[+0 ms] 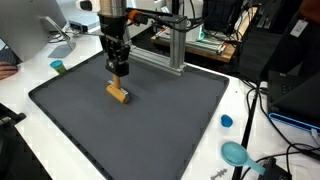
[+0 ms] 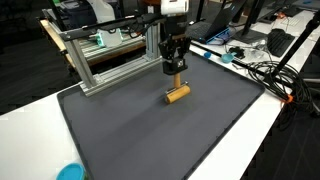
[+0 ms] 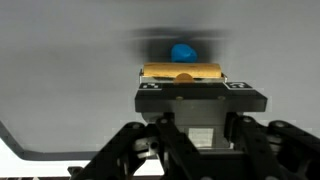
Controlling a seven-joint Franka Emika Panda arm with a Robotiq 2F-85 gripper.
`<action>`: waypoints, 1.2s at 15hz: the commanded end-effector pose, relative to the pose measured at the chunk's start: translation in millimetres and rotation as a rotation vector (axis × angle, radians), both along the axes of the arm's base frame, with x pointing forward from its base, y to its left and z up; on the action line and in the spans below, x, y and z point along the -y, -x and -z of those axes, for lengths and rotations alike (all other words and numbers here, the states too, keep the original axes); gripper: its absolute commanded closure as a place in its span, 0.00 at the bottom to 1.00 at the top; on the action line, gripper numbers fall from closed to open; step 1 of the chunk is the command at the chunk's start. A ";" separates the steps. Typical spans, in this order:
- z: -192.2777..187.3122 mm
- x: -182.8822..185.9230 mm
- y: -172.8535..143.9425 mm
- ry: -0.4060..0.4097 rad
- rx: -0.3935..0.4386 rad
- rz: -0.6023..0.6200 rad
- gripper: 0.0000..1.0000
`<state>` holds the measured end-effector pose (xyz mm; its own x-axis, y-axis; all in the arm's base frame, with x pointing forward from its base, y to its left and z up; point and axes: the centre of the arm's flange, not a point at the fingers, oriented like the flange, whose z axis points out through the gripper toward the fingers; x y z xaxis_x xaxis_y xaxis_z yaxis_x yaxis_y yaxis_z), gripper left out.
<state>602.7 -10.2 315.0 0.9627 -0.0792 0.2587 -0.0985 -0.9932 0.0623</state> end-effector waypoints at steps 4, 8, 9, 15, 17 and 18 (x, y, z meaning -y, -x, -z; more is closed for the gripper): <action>-10.4 -5.3 0.5 -0.087 0.090 0.003 0.78; -34.9 -15.4 7.0 -0.127 0.193 -0.009 0.78; -40.5 -15.9 11.5 -0.100 0.188 -0.013 0.78; -35.9 2.1 27.4 0.067 0.049 -0.050 0.78; -29.6 1.8 31.5 0.041 0.012 -0.068 0.78; -28.2 -0.6 32.9 0.024 0.006 -0.075 0.78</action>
<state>581.7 -16.7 336.1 0.9581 -0.0171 0.2858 -0.0495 -0.9930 0.1068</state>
